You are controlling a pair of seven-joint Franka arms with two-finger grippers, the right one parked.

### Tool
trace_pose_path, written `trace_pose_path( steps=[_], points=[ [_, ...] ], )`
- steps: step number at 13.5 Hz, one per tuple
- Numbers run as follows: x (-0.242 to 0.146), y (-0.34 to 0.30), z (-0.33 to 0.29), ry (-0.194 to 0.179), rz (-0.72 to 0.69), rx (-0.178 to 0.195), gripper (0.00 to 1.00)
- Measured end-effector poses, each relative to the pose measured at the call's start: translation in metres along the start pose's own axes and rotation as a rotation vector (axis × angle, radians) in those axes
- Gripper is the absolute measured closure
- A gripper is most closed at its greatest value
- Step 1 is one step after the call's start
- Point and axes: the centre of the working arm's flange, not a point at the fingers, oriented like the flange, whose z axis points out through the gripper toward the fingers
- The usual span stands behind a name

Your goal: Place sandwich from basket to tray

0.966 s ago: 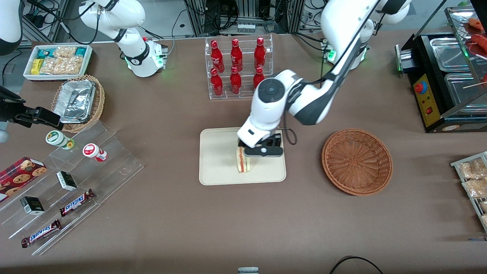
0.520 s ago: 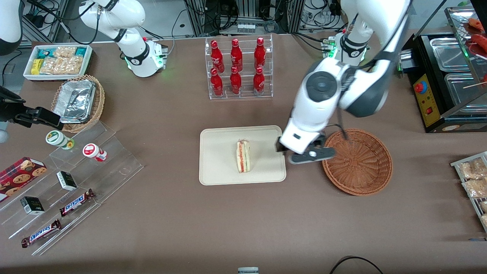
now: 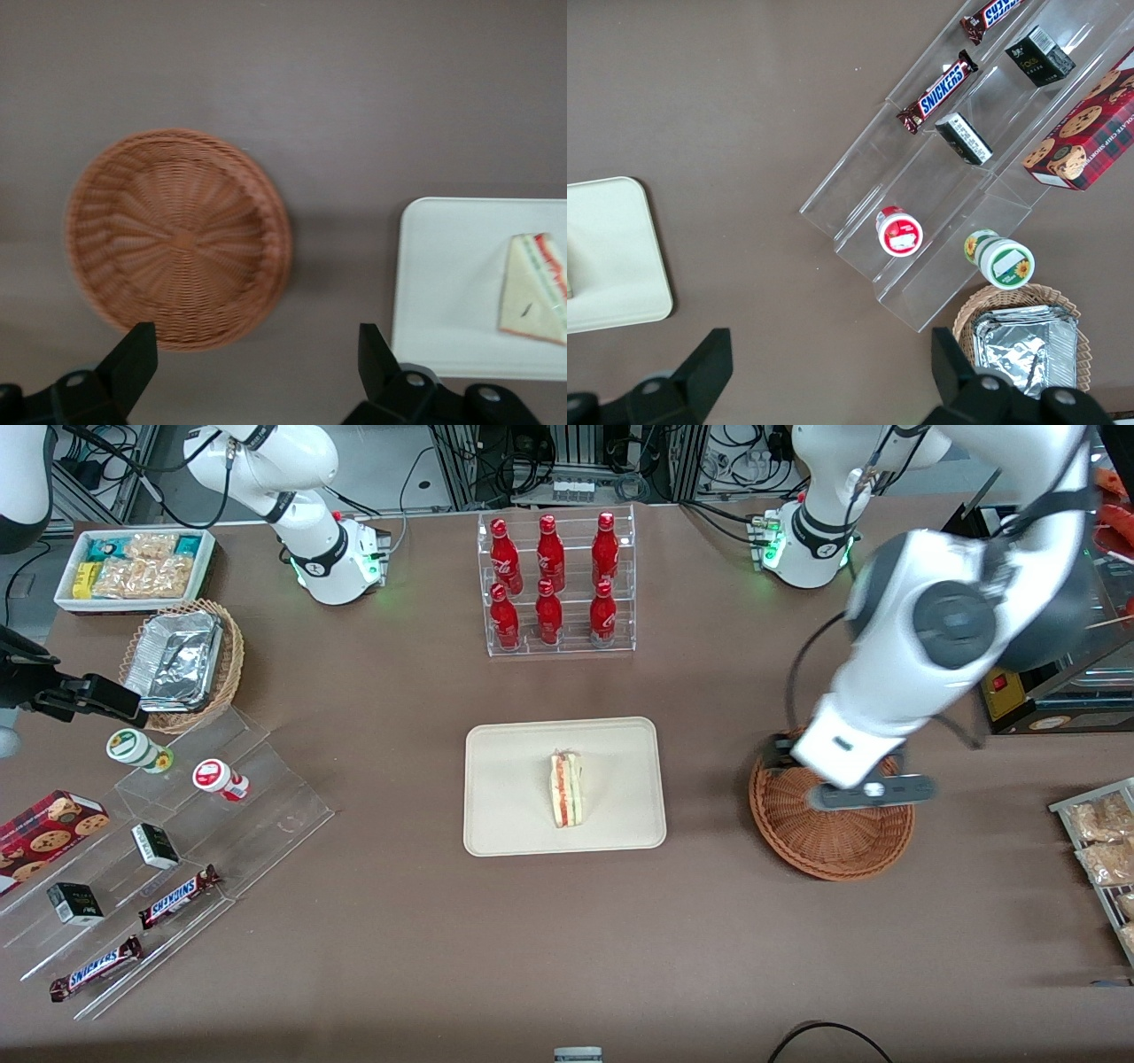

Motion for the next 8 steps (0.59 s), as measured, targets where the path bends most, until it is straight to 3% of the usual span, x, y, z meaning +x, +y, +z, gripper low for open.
trace_pose_path(
  steps=[8],
  points=[
    [-0.030,-0.086,-0.043,0.001,0.076,0.024,0.00]
  ],
)
